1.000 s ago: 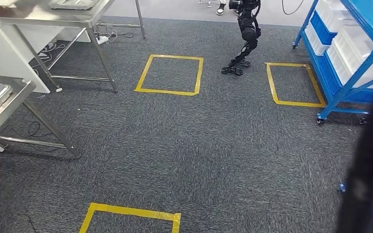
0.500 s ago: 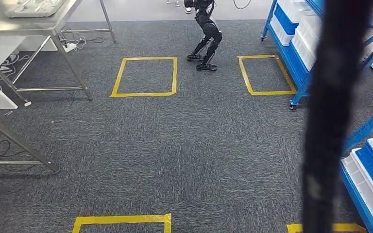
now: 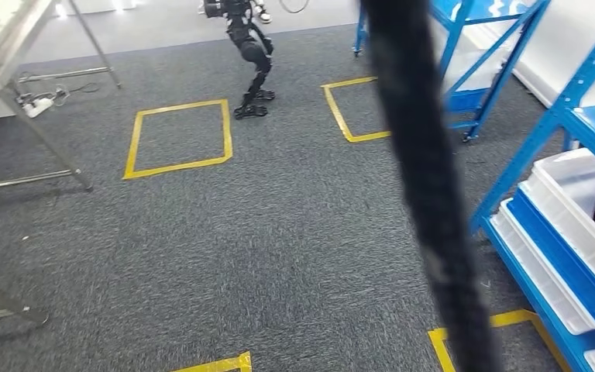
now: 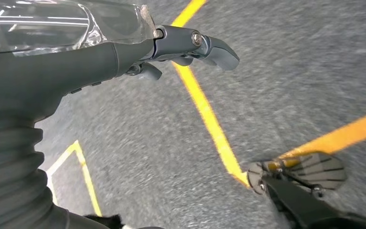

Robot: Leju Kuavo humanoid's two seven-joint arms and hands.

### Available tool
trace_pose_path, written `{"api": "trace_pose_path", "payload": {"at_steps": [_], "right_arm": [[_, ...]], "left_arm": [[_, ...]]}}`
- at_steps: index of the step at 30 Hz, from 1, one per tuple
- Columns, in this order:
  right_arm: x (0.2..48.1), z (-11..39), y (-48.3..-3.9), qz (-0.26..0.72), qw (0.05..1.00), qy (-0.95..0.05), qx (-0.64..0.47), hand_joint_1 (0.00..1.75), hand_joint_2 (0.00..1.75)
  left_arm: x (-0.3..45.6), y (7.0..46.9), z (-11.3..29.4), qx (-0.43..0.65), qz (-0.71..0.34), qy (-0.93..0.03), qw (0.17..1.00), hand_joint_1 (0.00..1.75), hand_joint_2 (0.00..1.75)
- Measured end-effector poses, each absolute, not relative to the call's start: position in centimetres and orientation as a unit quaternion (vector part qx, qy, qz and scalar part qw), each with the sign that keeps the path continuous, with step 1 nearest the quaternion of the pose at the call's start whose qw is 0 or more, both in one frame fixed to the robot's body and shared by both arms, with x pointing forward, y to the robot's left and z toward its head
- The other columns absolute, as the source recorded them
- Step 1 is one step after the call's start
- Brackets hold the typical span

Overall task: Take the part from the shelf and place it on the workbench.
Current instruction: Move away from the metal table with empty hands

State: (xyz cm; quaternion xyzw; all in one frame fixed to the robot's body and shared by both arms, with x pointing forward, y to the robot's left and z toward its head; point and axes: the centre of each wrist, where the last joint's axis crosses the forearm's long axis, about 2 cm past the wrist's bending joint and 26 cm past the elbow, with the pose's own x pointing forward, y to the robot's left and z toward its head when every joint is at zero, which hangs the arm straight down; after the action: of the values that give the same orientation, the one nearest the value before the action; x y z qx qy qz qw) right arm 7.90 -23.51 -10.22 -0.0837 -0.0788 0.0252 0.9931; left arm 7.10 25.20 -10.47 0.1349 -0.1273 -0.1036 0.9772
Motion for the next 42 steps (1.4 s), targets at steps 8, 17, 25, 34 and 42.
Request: {"api": "trace_pose_path", "payload": {"at_steps": [8, 17, 25, 34, 42], "right_arm": [[7.67, -10.27, -23.57, 0.024, 0.993, -0.076, -0.086, 0.0, 1.75], [7.76, -10.25, -23.54, 0.022, 0.993, -0.076, -0.086, 0.0, 1.75], [7.96, -10.22, -23.67, 0.019, 0.993, -0.077, -0.09, 0.0, 1.75], [7.65, -10.29, -23.8, 0.017, 0.993, -0.076, -0.093, 0.0, 1.75], [7.73, -10.3, -24.03, 0.015, 0.992, -0.076, -0.095, 0.0, 1.75]], "left_arm": [[7.12, 25.17, -10.47, 0.133, -0.104, -0.128, 0.977, 0.0, 0.0], [7.15, 25.22, -10.47, 0.131, -0.105, -0.129, 0.977, 0.0, 0.0], [6.99, 25.02, -10.49, 0.125, -0.106, -0.131, 0.978, 0.0, 0.0], [7.23, 24.98, -10.45, 0.123, -0.106, -0.135, 0.978, 0.0, 0.0], [7.02, 24.8, -10.47, 0.12, -0.107, -0.133, 0.978, 0.0, 0.0]]}}
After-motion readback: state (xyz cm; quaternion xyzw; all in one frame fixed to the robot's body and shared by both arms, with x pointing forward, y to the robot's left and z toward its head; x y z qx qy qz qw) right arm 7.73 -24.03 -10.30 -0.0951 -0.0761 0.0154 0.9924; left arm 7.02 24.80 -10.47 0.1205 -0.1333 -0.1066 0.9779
